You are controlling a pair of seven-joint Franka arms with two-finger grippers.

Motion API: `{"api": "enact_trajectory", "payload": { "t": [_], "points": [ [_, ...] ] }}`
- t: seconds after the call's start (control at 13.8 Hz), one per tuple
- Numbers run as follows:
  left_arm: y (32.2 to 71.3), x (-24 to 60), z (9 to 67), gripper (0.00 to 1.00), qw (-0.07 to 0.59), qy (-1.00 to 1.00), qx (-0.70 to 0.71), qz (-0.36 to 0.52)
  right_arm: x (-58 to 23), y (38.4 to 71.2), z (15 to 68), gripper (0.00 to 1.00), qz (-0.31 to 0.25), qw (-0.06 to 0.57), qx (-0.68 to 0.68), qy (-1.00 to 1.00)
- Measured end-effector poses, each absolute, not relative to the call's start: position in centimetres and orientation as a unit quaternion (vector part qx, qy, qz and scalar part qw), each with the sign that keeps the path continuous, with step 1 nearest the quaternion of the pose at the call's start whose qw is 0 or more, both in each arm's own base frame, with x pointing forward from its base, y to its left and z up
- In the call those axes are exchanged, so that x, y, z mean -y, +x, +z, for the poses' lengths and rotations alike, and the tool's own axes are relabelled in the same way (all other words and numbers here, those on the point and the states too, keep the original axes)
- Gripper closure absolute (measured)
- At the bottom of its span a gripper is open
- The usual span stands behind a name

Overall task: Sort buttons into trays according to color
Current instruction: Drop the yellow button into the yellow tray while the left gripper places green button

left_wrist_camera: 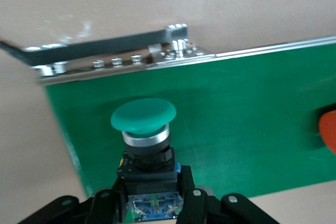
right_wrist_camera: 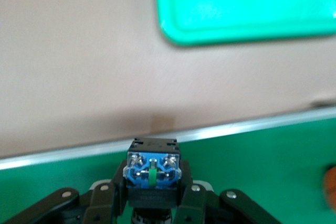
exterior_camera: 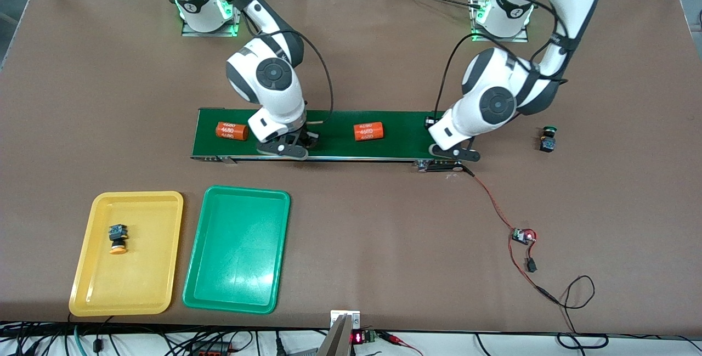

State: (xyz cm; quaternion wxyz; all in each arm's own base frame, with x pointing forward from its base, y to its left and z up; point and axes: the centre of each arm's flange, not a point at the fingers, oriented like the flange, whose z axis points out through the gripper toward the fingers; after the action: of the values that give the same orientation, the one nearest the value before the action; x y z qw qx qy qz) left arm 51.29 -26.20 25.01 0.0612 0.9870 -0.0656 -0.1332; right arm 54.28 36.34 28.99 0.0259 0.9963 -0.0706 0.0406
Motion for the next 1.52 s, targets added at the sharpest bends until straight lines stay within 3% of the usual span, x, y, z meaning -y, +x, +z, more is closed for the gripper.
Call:
{"api": "enact_trajectory", "payload": {
  "t": [0.14,0.36,0.58,0.87,1.08,1.52],
  "points": [
    [51.1,26.6,24.2,0.55,0.061,0.986,0.068,-0.137,-32.3,58.3,32.5,0.59,0.046,0.029,0.059,0.997],
    [51.9,26.9,26.1,0.29,0.065,0.988,0.065,-0.122,-22.5,64.0,35.2,0.59,0.048,0.036,0.014,0.998],
    [52.7,26.9,31.3,0.01,0.062,0.989,0.062,-0.116,-10.9,67.4,33.3,0.59,0.035,0.044,-0.04,0.998],
    [55.8,20.8,36.3,0.0,0.059,0.992,0.012,-0.11,-2.7,69.9,28.2,0.59,0.068,0.037,-0.103,0.992],
    [58.3,10.7,35.0,0.0,0.009,0.994,-0.037,-0.106,-0.1,71.0,24.3,0.59,0.091,0.061,-0.131,0.985],
    [57.4,1.5,30.3,0.0,-0.088,0.983,0.062,-0.149,2.5,71.7,20.4,0.56,0.113,0.072,-0.143,0.981]
  ]
}}
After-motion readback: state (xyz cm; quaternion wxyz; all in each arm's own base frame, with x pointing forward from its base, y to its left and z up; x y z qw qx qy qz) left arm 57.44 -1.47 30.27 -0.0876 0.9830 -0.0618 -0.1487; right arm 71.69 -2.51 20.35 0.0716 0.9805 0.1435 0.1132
